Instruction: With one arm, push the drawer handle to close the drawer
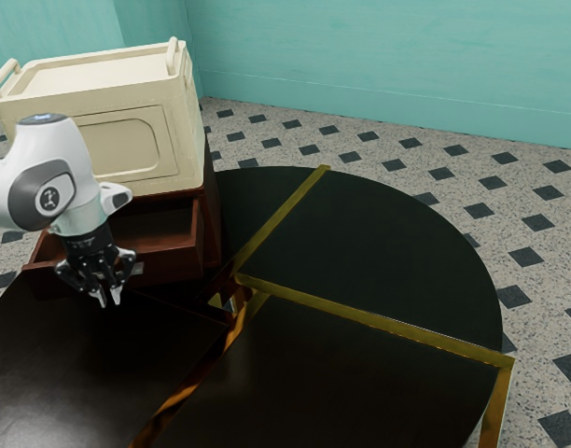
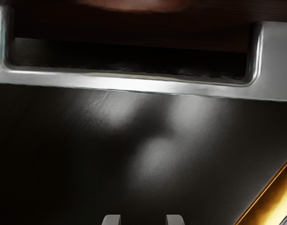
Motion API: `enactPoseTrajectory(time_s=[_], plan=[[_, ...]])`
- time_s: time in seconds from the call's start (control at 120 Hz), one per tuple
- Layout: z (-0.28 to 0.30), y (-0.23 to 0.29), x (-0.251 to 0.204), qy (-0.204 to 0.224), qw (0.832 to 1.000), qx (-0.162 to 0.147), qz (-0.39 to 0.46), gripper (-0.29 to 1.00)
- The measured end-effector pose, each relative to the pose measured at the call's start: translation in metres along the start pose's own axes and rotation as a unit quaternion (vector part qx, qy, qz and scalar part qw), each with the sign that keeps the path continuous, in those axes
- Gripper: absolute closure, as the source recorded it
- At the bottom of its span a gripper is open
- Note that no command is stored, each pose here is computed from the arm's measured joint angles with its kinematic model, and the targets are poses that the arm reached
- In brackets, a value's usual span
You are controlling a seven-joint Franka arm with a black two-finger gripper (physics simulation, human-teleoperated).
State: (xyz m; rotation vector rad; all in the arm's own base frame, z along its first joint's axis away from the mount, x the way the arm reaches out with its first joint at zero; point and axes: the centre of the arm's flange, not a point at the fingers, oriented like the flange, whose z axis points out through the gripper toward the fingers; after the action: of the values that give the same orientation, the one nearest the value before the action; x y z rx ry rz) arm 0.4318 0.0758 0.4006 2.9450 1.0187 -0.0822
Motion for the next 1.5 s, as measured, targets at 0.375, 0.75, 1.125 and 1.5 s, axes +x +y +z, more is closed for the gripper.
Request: enactPoseTrajectory(time_s=[0.375, 0.75, 1.125, 1.5], plan=[[0.004, 0.004, 0.038, 0.013, 0.999, 0.011, -0.043, 0.77], [0.007, 0.006, 0.065, 0.021, 0.998, 0.020, -0.064, 0.78], [0.002, 0.006, 0.081, 0.074, 0.995, 0.019, -0.062, 0.79], [0.002, 0.007, 0.100, 0.123, 0.990, 0.001, -0.066, 0.79]])
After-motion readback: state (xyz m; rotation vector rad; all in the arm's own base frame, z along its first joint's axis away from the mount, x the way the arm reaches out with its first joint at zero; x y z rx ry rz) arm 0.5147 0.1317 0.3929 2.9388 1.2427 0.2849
